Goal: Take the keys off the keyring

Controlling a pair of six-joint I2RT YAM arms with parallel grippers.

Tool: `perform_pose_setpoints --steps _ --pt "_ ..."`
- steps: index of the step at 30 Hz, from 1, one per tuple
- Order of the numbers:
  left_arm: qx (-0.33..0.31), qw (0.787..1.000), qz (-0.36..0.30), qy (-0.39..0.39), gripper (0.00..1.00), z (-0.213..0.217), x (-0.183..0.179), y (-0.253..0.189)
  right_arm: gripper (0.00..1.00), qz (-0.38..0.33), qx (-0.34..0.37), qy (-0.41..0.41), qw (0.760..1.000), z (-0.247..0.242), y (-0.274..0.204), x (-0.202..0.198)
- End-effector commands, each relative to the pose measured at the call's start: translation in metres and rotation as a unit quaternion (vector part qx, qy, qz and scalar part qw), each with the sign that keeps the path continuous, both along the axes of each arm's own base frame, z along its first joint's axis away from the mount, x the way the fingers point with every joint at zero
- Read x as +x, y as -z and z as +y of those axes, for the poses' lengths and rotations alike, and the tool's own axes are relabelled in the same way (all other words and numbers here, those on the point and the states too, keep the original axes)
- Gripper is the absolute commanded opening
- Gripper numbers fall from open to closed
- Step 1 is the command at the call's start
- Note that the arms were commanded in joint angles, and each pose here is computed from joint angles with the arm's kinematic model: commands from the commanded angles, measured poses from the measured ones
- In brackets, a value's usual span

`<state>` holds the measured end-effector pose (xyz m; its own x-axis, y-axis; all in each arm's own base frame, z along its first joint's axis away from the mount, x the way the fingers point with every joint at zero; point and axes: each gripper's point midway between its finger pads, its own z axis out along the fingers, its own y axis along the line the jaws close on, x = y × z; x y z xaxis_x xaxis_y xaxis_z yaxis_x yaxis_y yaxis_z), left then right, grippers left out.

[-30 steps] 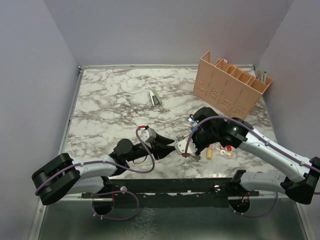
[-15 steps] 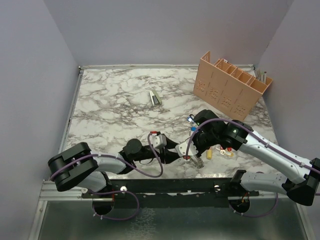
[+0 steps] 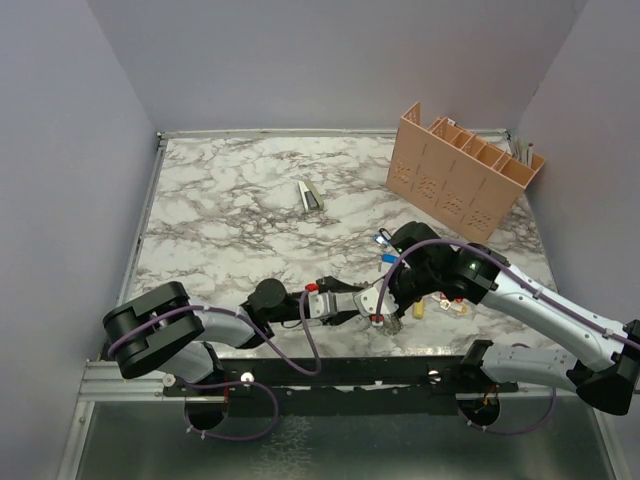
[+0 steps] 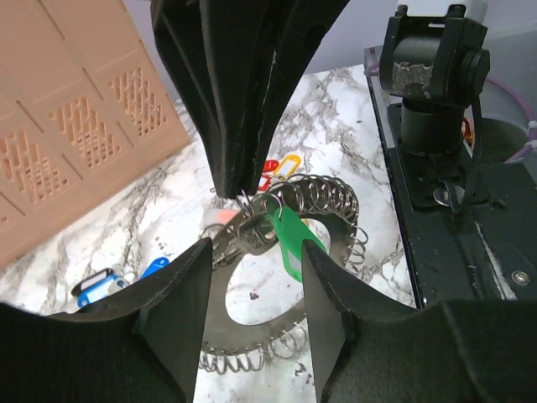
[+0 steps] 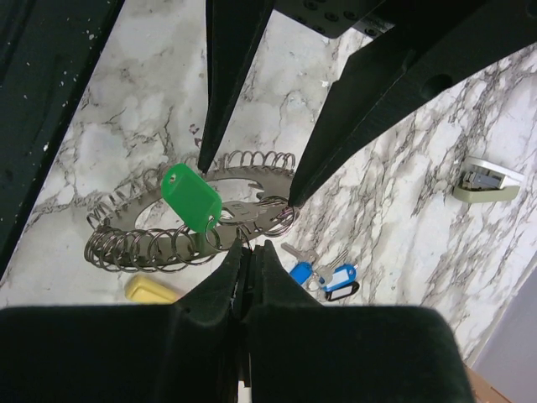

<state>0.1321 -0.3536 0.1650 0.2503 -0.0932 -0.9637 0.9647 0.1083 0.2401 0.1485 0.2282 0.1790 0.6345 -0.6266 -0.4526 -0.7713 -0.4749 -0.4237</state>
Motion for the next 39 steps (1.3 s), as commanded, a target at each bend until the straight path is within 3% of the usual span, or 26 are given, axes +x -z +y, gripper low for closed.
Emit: perform_pose_setpoints --steps 1,10,12,18,19,28,31,33,37,39 --pt "0.007 0.998 -0.042 0.039 0.47 -0.011 -0.006 -0.003 0.01 -0.003 0.029 -0.017 0.999 0.009 -0.010 -0.004" --pt "0.031 0.997 -0.035 0.056 0.40 -0.021 -0.006 0.011 0.01 -0.001 0.027 -0.022 0.999 0.012 -0.010 -0.006" --pt "0.039 0.997 -0.033 0.055 0.33 -0.021 -0.006 0.017 0.01 -0.003 0.024 -0.020 1.000 0.010 -0.008 -0.005" --pt "0.026 0.997 -0.046 0.055 0.01 -0.019 -0.007 0.000 0.01 -0.004 0.008 -0.011 1.000 0.003 0.002 -0.004" --pt "0.023 0.997 -0.051 0.055 0.00 -0.017 -0.008 -0.007 0.01 -0.003 0.006 -0.009 1.000 0.002 0.004 -0.004" --pt "-0.047 0.995 -0.082 0.036 0.01 0.004 -0.021 -0.073 0.01 0.001 -0.021 0.016 1.000 -0.010 0.023 -0.003" --pt "-0.046 0.995 -0.076 0.035 0.08 0.005 -0.025 -0.073 0.01 0.002 -0.017 0.026 0.999 -0.010 0.021 -0.002" --pt "-0.044 0.997 -0.057 0.025 0.20 0.005 -0.024 -0.069 0.01 0.000 -0.016 0.037 0.999 -0.009 0.019 0.001" --pt "-0.071 0.997 0.025 -0.019 0.39 0.015 -0.014 -0.078 0.01 -0.006 -0.010 0.050 0.999 -0.008 0.013 0.006" --pt "-0.090 0.992 0.066 -0.059 0.42 0.022 -0.002 -0.083 0.01 -0.005 -0.003 0.047 0.999 -0.006 0.010 0.005"
